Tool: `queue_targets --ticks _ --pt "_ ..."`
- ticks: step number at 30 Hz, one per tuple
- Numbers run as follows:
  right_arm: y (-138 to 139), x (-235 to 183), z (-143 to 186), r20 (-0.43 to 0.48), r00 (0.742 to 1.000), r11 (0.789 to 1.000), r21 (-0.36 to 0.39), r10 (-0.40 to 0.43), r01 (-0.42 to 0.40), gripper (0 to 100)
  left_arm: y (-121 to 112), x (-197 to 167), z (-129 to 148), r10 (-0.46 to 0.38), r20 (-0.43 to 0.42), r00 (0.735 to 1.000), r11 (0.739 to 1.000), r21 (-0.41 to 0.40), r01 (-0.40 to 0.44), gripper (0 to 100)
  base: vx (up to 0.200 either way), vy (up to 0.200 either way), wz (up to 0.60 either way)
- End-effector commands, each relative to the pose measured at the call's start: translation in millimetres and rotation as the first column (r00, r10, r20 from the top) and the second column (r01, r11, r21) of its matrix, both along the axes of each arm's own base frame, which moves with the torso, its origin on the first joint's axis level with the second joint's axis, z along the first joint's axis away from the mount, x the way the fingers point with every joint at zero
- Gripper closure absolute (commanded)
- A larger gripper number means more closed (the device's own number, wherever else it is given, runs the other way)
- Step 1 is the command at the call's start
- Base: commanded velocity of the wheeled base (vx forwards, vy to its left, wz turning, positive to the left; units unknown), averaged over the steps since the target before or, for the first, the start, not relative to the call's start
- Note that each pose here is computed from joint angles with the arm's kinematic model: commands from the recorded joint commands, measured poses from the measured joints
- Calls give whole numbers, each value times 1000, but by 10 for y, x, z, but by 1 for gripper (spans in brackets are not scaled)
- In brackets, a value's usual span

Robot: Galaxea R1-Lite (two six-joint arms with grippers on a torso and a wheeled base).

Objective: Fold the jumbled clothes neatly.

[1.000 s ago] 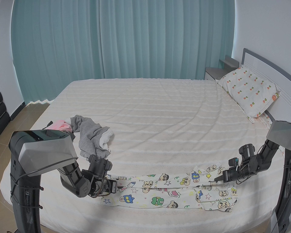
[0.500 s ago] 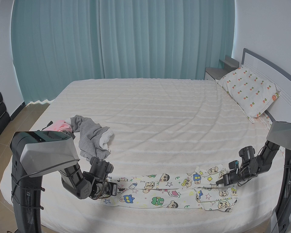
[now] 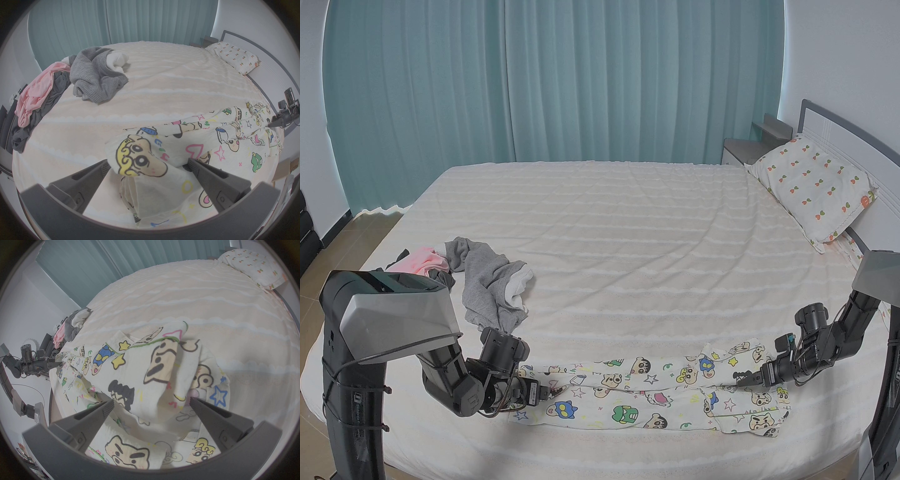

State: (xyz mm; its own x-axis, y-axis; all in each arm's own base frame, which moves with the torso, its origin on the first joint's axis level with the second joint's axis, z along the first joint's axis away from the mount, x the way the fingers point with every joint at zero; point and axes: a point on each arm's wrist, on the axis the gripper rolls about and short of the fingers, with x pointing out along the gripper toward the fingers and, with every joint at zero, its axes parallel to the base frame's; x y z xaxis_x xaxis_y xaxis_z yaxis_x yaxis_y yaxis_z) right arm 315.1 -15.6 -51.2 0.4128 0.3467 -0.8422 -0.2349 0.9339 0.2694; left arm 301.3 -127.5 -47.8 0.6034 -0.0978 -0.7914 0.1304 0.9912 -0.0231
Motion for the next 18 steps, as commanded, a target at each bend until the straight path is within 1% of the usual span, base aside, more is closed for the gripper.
queue_targets --ticks 1,5,10,14,15,17,18 --pt "-56 -49 40 2 1000 999 -31 -20 20 0 154 -61 36 34 23 999 999 -2 -34 0 0 0 0" --pt "-135 -80 155 29 999 998 -37 -46 47 0 297 -33 129 87 70 994 996 -29 -85 0 0 0 0" --pt "-168 -186 248 34 998 997 -38 -58 60 0 375 -88 220 109 102 989 992 -77 -102 0 0 0 0" --pt "-161 -289 299 41 997 998 -33 -59 60 0 424 -28 256 170 137 976 978 -141 -151 0 0 0 0" --pt "-155 -329 331 60 996 998 -27 -60 62 0 432 11 307 213 148 966 965 -188 -184 0 0 0 0" --pt "-155 -329 331 60 996 998 -27 -60 62 0 432 11 307 213 148 966 965 -188 -184 0 0 0 0" --pt "-130 -415 396 108 993 999 4 -46 46 0 379 125 423 320 140 937 904 -341 -258 0 0 0 0"
